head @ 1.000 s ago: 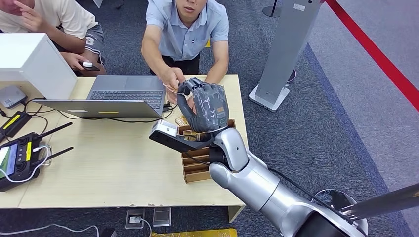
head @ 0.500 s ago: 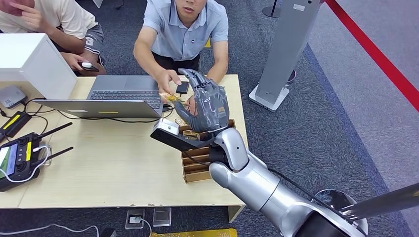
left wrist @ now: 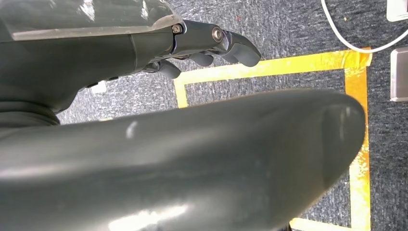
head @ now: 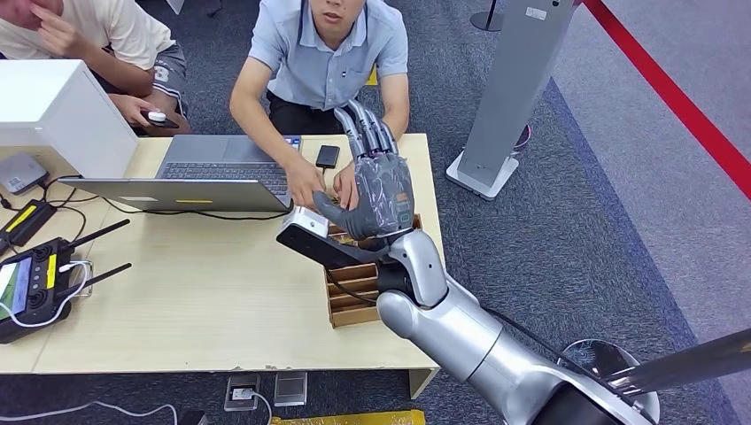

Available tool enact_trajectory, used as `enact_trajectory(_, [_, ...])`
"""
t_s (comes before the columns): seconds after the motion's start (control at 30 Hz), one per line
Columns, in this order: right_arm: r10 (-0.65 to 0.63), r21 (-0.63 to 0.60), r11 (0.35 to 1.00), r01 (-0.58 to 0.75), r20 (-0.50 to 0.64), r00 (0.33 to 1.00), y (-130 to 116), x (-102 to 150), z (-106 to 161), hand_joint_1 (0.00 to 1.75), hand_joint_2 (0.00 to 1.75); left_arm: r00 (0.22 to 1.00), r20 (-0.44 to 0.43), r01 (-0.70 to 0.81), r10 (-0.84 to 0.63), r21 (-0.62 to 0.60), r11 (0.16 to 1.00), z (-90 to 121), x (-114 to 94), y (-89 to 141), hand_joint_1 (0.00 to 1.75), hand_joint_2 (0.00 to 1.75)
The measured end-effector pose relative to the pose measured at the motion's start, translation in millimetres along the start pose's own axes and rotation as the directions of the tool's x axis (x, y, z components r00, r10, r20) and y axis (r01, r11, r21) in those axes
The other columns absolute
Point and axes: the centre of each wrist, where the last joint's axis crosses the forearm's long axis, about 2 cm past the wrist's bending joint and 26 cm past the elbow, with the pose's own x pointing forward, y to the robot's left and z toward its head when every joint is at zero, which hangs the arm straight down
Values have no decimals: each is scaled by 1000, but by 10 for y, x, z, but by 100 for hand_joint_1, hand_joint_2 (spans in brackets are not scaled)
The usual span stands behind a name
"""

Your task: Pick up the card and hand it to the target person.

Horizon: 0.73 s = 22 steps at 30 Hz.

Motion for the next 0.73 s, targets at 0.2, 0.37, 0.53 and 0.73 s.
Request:
enact_trajectory(0.2, [-7, -1, 1000, 7, -22, 1000, -13, -30, 33, 0, 175, 1000, 0, 0, 0, 0, 1000, 0, 0, 0, 0, 0])
enact_trajectory(0.37, [-189, 63, 978, 198, -125, 974, -9, -47, 76, 0, 175, 1000, -5, -7, 7, 3, 1000, 1, -21, 5, 0, 0])
enact_trajectory(0.53, [-496, 131, 825, 550, -299, 815, 0, -61, 265, 0, 175, 1000, -14, -23, 23, 8, 1000, 2, -58, 18, 0, 0])
enact_trajectory(0.73, [-636, 123, 679, 724, -394, 663, -118, -150, 586, 0, 175, 999, -24, -33, 34, 17, 999, 3, -97, 37, 0, 0])
